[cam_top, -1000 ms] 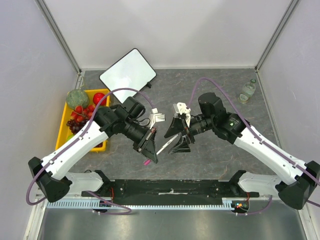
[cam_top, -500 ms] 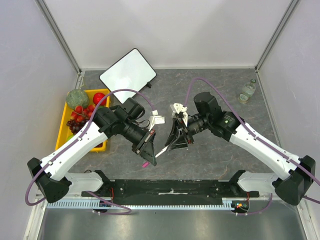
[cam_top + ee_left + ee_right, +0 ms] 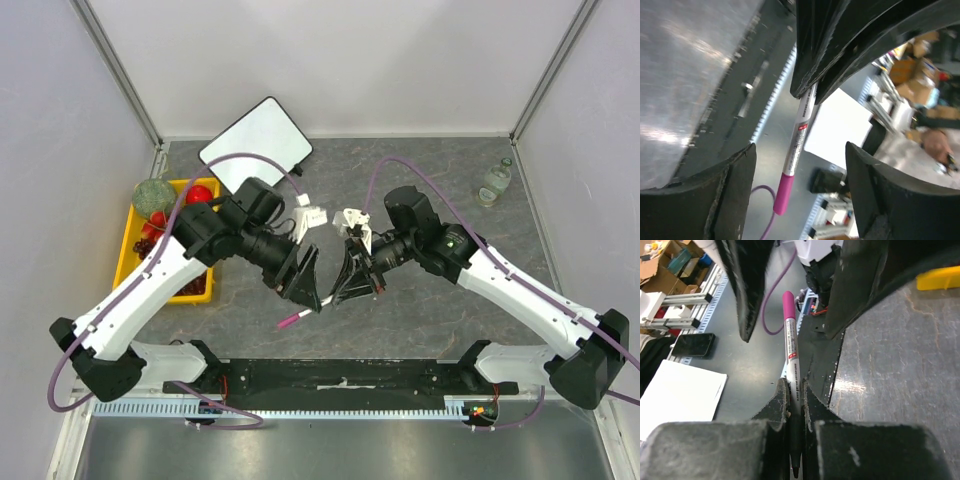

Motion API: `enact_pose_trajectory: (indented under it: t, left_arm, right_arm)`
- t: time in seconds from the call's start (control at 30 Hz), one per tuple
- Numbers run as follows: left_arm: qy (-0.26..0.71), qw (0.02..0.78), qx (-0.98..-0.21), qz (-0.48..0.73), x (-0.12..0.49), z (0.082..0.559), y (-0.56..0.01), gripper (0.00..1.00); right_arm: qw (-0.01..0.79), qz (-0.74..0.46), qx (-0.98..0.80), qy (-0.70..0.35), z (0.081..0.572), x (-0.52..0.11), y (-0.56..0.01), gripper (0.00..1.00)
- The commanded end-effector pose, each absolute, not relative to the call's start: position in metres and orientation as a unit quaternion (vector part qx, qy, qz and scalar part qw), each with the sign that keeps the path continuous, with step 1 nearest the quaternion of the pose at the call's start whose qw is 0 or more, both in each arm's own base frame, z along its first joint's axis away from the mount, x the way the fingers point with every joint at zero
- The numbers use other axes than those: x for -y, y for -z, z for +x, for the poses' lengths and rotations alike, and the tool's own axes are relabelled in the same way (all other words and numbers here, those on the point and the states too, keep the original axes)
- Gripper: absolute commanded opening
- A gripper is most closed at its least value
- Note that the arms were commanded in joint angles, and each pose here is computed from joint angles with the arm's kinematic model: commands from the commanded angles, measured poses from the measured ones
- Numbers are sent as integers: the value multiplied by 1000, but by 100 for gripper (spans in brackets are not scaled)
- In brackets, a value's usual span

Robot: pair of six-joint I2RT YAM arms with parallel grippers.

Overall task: Write a sentence on the whiteboard
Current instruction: Pass from the left arm to the right, then pass from the right arm to the left

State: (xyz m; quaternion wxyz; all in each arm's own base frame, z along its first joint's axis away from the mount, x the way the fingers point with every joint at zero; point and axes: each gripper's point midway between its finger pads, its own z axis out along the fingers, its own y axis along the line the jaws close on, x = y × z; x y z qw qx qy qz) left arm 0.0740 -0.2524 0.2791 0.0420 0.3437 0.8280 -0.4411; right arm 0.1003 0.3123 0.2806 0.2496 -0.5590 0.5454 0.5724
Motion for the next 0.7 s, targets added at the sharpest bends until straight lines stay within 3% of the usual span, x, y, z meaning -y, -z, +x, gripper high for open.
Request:
enact_pose_trajectory:
  t: [0.0, 0.2, 0.3, 0.47, 0.53, 0.67]
  left_arm:
    - [370, 183, -868, 275, 249, 129, -312, 77]
    - [272, 376, -877, 122, 208, 194, -362, 80]
    - [278, 440, -852, 57, 193, 205, -386, 86]
    - [382, 427, -818, 48, 227, 200, -388, 84]
    - [429, 404, -806, 55, 249, 198, -380, 83]
    - [527, 376, -757, 85, 291, 195, -385, 80]
  right_arm:
    - [314, -545, -566, -533, 122, -317, -298, 0]
    - [415, -427, -655, -465, 174, -314, -312, 0]
    - [490, -317, -685, -436, 203, -299, -332, 0]
    - [593, -105, -665, -442, 228, -252, -363, 0]
    - [611, 15, -649, -454, 235, -224, -362, 0]
    - [613, 126, -569, -534, 226, -197, -368, 0]
